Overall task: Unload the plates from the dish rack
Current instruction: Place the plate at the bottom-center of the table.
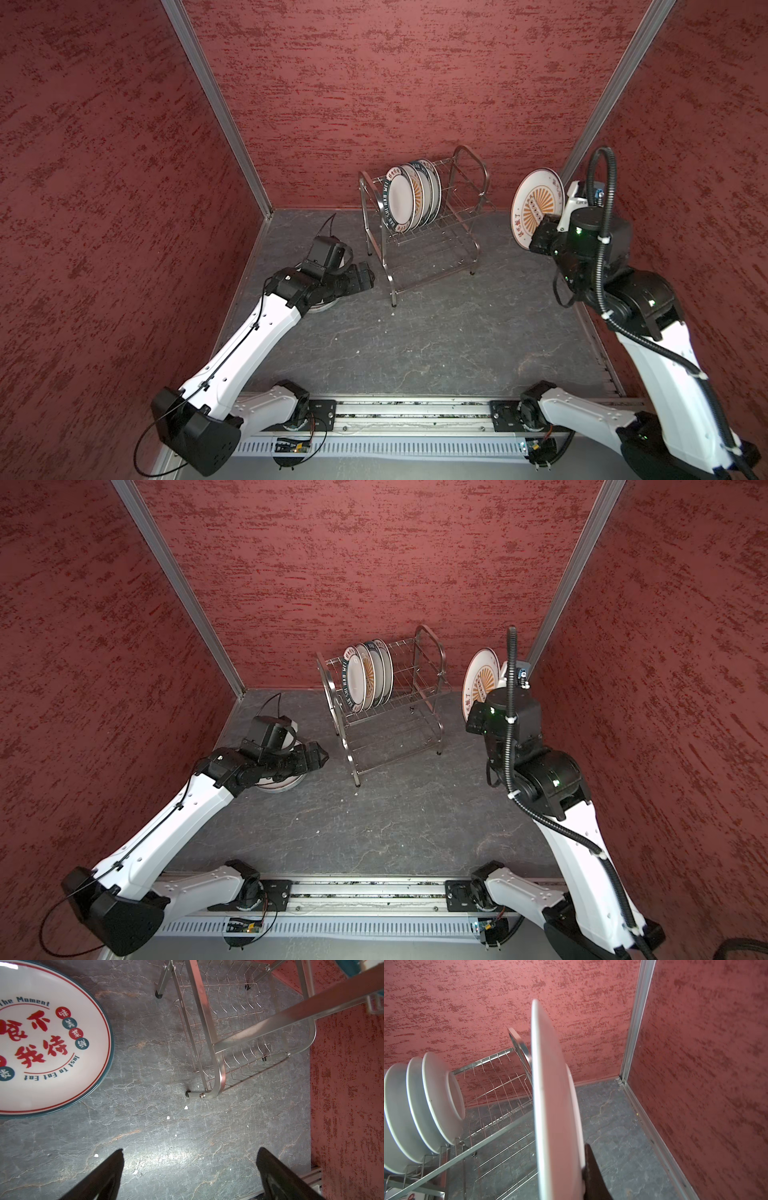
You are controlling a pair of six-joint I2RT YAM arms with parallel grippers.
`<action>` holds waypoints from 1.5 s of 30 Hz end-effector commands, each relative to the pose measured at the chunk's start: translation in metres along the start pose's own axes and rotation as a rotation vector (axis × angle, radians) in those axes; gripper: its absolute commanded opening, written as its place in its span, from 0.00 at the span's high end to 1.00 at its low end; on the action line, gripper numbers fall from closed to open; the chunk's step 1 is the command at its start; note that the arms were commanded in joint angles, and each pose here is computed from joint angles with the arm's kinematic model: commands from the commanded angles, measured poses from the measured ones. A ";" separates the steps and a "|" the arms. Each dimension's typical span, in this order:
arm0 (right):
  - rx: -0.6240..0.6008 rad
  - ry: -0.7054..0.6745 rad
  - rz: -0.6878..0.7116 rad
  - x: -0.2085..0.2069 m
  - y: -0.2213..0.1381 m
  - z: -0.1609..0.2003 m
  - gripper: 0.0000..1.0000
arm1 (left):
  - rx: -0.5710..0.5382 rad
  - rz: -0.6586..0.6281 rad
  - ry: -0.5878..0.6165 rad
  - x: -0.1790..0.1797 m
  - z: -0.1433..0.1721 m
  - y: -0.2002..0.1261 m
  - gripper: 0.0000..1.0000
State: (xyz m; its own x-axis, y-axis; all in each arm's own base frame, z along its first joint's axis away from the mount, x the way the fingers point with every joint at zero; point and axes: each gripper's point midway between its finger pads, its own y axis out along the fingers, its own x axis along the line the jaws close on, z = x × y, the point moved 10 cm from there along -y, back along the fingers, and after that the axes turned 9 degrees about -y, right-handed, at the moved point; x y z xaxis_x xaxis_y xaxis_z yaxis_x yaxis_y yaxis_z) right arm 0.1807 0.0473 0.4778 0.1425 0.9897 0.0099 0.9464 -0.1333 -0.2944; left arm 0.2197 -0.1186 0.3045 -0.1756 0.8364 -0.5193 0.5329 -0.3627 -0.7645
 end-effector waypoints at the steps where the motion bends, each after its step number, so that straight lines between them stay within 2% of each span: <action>1: 0.057 0.133 -0.087 -0.002 -0.008 0.023 1.00 | 0.000 0.033 0.002 -0.002 0.004 0.000 0.00; 13: 0.399 0.292 -0.442 0.021 0.002 0.125 1.00 | 0.050 0.087 0.024 -0.012 0.026 0.013 0.00; 22: 0.553 0.357 -0.733 0.058 0.026 0.162 1.00 | 0.097 0.161 0.019 -0.019 0.052 0.029 0.01; 28: 0.611 0.448 -0.904 0.077 0.039 0.184 1.00 | 0.130 0.216 -0.050 -0.011 0.069 0.043 0.06; 32: 0.641 0.482 -0.957 0.082 0.044 0.197 1.00 | 0.137 0.271 -0.079 -0.007 0.075 0.049 0.08; 35: 0.669 0.502 -0.999 0.087 0.050 0.207 1.00 | 0.127 0.309 -0.082 -0.009 0.074 0.051 0.15; 45: 0.700 0.537 -1.037 0.095 0.062 0.222 1.00 | 0.154 0.384 -0.056 -0.026 0.072 0.064 0.20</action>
State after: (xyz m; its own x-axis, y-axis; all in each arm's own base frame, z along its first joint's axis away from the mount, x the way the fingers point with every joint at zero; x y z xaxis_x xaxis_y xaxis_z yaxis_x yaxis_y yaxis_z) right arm 0.1857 0.1394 0.2323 -0.2062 0.5418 0.8148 0.3596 0.8164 -0.4518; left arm 0.1942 -0.1841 0.2329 -0.0823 0.6455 -0.7593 0.4403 -0.6600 -0.6088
